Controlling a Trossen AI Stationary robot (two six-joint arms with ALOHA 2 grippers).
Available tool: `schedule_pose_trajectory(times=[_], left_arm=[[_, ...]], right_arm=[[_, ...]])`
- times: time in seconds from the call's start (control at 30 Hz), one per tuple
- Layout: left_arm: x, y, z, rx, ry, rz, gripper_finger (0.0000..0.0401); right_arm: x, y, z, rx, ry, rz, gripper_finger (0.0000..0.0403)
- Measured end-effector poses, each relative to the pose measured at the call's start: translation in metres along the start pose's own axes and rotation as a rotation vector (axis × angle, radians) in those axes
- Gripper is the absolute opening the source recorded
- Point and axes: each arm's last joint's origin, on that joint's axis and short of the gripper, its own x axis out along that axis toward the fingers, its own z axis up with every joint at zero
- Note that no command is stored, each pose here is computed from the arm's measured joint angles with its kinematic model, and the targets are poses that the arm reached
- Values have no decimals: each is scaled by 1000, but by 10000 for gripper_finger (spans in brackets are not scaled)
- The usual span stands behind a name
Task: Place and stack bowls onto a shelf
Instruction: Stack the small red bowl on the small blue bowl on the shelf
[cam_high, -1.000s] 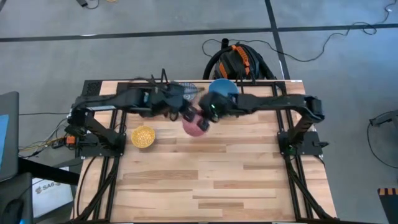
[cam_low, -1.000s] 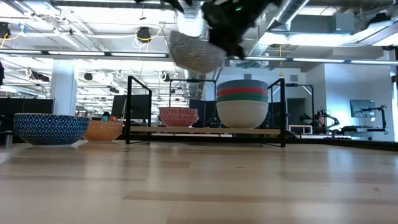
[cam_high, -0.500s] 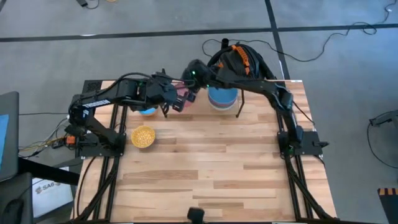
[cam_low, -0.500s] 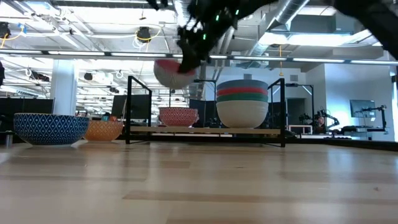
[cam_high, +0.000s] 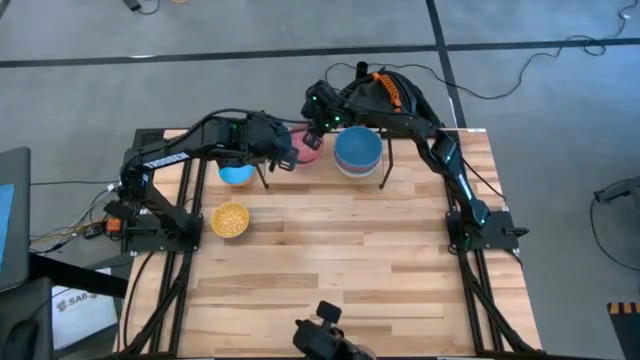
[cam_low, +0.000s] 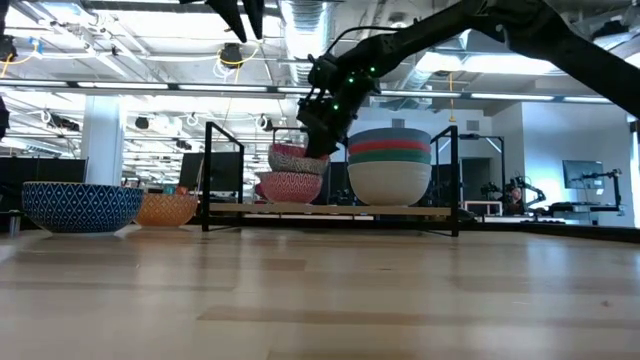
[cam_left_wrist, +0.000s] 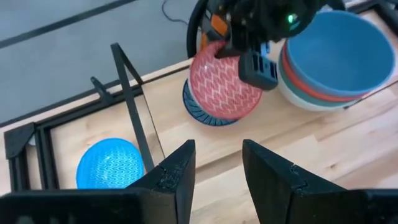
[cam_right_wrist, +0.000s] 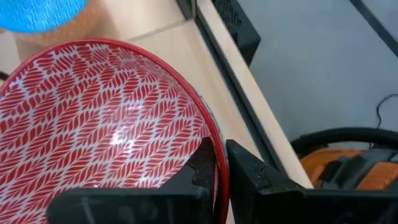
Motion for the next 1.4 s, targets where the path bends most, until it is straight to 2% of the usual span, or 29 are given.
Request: schedule_pose_trajectory(times=[0.3, 0.4, 0.6, 0.83, 0.97, 1.07, 1.2, 1.4], left_arm=[[12, -3, 6, -7, 12, -11, 119], [15, -5, 7, -11, 10, -17, 119], [15, -6, 6, -10, 22, -29, 119], [15, -6, 6, -24, 22, -29, 119], [15, -6, 6, -29, 24, -31, 119], [15, -6, 6, -35, 30, -33, 119], [15, -6, 5, -38, 34, -28, 119], [15, -5, 4, -47, 39, -21, 119]], right_arm=[[0, 3, 2, -27, -25, 91, 56], [11, 7, -1, -29, -21, 95, 60], [14, 6, -3, -19, -5, 98, 78], [14, 5, -4, -15, -3, 108, 158], [11, 1, -3, 19, -16, 171, 208], [-5, -3, 4, 68, -63, 229, 228], [-32, -7, 24, 68, -222, 254, 224], [-12, -9, 20, 97, -218, 294, 170]])
